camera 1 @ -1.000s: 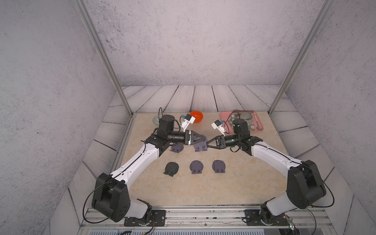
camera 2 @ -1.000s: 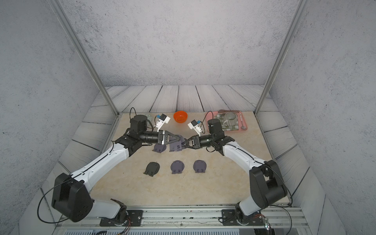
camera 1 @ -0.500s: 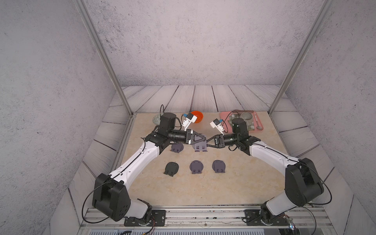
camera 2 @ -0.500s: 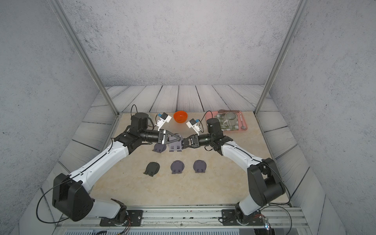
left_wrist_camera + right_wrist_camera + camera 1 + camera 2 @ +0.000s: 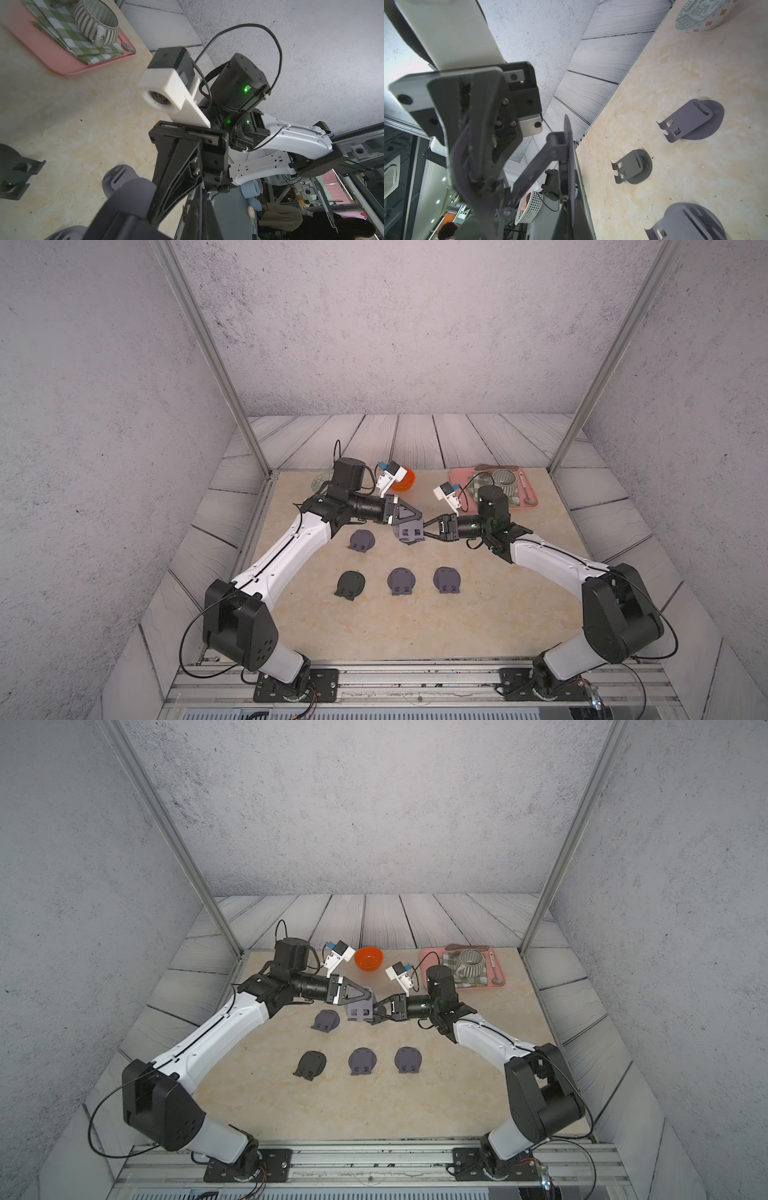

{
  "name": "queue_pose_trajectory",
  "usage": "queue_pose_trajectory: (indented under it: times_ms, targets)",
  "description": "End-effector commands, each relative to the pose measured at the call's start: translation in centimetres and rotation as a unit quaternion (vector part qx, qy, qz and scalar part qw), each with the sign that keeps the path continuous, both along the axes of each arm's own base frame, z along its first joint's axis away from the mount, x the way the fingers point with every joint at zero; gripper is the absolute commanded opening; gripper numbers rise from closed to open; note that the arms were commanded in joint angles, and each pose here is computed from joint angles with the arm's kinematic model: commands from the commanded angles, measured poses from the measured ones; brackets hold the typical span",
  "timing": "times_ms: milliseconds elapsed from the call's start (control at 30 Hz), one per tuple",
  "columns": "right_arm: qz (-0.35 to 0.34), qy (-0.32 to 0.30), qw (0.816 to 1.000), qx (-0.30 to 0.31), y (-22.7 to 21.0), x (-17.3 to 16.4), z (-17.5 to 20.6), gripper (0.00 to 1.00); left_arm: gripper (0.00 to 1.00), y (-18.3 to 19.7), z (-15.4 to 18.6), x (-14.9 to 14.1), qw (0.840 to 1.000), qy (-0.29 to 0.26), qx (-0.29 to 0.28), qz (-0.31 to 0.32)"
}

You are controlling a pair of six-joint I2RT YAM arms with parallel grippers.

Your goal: Open the phone stand

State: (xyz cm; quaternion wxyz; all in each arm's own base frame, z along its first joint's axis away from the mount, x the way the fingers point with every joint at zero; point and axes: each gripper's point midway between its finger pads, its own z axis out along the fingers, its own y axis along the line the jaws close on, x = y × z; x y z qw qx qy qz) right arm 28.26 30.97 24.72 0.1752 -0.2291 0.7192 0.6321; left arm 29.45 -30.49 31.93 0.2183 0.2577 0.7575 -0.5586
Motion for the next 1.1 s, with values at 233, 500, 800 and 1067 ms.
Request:
queue_pose_trajectory:
  times_ms: [233,500,800,1067]
  targets:
    - [0.032,0.163,0.984,-0.067,-0.6,-3.8,-7.2,0.00,0.00,4.8,13.1,7.6,0.927,-0.336,0.005,0.170]
    - [0.035,0.173,0.982,-0.070,-0.5,-4.3,-7.7,0.00,0.00,5.5,14.9,8.8,0.905,-0.379,0.016,0.192]
    - [0.038,0.174,0.981,-0.081,-0.3,-5.0,-8.4,0.00,0.00,5.4,16.8,10.0,0.904,-0.387,0.007,0.180]
    - [0.033,0.162,0.983,-0.077,-0.1,-4.6,-7.7,0.00,0.00,4.6,15.3,9.1,0.910,-0.387,0.018,0.150]
